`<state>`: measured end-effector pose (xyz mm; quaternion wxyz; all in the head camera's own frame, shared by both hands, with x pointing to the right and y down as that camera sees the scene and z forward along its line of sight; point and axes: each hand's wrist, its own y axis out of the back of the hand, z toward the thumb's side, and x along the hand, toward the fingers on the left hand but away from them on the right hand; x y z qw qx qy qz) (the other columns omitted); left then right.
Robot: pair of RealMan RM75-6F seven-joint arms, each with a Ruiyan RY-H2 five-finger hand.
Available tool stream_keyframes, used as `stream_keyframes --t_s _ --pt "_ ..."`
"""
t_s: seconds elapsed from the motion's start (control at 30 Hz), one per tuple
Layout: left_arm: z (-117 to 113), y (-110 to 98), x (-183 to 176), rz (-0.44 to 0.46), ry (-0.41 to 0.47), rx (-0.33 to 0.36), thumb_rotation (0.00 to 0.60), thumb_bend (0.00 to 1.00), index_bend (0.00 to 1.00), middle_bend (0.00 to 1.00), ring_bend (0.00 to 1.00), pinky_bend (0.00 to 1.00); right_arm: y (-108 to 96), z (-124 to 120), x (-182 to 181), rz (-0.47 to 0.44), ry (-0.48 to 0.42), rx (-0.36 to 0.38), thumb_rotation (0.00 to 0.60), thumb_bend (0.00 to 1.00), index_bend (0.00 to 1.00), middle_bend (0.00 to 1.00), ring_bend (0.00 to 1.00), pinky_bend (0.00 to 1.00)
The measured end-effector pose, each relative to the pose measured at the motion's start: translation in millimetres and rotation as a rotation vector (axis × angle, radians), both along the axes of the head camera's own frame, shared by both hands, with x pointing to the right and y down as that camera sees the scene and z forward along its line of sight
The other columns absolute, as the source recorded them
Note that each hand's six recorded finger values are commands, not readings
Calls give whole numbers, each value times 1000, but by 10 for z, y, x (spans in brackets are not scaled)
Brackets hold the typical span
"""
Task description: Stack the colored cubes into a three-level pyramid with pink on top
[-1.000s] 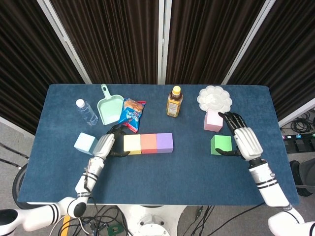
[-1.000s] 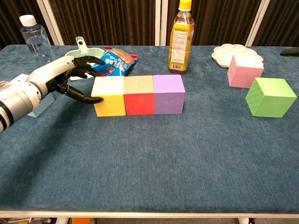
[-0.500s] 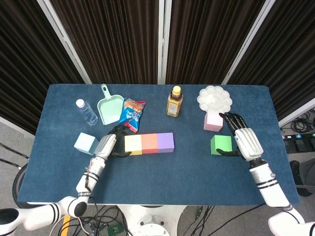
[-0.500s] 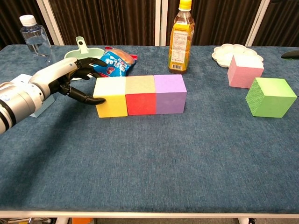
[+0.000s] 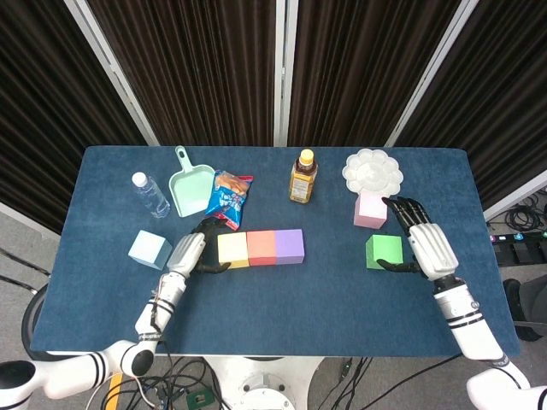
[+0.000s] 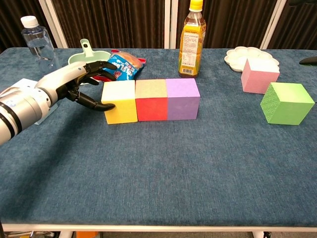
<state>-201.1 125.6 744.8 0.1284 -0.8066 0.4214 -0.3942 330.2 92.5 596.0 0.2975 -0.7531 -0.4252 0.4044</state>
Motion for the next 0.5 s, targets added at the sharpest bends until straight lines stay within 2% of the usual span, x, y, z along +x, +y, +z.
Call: stream_keyframes --t_s 0.27,0.5 --pt "-39 18 -50 10 3 6 600 159 103 91 9 128 6 9 22 4 5 -2 600 30 0 89 0 0" --pt "-232 38 -329 11 -50 69 600 160 102 95 0 127 3 13 44 8 9 -2 600 31 0 89 0 0"
